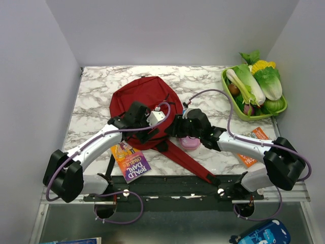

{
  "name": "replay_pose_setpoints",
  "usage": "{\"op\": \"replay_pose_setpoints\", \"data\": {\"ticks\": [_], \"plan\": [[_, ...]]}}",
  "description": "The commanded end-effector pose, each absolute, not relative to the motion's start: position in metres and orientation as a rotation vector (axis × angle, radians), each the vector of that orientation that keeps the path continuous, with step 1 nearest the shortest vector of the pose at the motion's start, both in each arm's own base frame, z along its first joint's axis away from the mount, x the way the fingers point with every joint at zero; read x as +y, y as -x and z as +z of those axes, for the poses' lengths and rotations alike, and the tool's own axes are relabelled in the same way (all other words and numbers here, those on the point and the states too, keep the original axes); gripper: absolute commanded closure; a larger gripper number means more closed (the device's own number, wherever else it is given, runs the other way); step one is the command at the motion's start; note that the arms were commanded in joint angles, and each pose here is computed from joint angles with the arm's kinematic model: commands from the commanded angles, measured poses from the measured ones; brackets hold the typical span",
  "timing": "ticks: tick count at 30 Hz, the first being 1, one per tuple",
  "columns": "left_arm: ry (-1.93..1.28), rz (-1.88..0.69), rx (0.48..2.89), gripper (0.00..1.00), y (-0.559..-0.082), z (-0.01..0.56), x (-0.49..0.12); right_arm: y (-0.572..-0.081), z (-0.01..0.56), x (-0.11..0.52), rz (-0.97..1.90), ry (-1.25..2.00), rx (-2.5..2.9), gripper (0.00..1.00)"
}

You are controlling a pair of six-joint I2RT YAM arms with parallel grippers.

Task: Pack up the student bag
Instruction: Unzip the student bag at the center of the board.

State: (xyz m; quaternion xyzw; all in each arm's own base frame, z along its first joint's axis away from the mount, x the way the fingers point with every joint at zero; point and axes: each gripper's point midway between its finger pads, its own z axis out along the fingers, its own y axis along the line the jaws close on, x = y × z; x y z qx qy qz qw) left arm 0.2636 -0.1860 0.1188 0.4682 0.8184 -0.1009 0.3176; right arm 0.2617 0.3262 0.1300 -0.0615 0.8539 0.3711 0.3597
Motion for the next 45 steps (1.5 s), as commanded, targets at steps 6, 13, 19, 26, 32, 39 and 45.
{"op": "replay_pose_setpoints", "data": {"ticks": [6, 13, 19, 26, 32, 39, 45], "plan": [[-1.264, -0.305, 2.104, 0.23, -0.251, 0.11, -0.185, -0.254, 0.122, 0.311, 0.901, 0.144, 2.202, 0.5], [-1.267, -0.367, 2.128, 0.22, -0.234, 0.092, -0.184, -0.254, 0.111, 0.313, 0.887, 0.148, 2.237, 0.5], [-1.255, -0.42, 2.123, 0.19, -0.234, 0.09, -0.193, -0.252, 0.105, 0.316, 0.884, 0.162, 2.252, 0.5], [-1.197, -0.284, 2.096, 0.2, -0.266, 0.086, -0.192, -0.25, 0.093, 0.319, 0.869, 0.173, 2.284, 0.5], [-1.192, -0.171, 2.091, 0.22, -0.279, 0.076, -0.181, -0.243, 0.09, 0.325, 0.872, 0.216, 2.287, 0.5], [-1.236, -0.18, 2.088, 0.33, -0.275, 0.065, -0.182, -0.238, 0.083, 0.331, 0.863, 0.243, 2.302, 0.5], [-1.223, -0.181, 2.065, 0.53, -0.28, 0.083, -0.183, -0.239, 0.084, 0.332, 0.852, 0.244, 2.311, 0.5]]}}
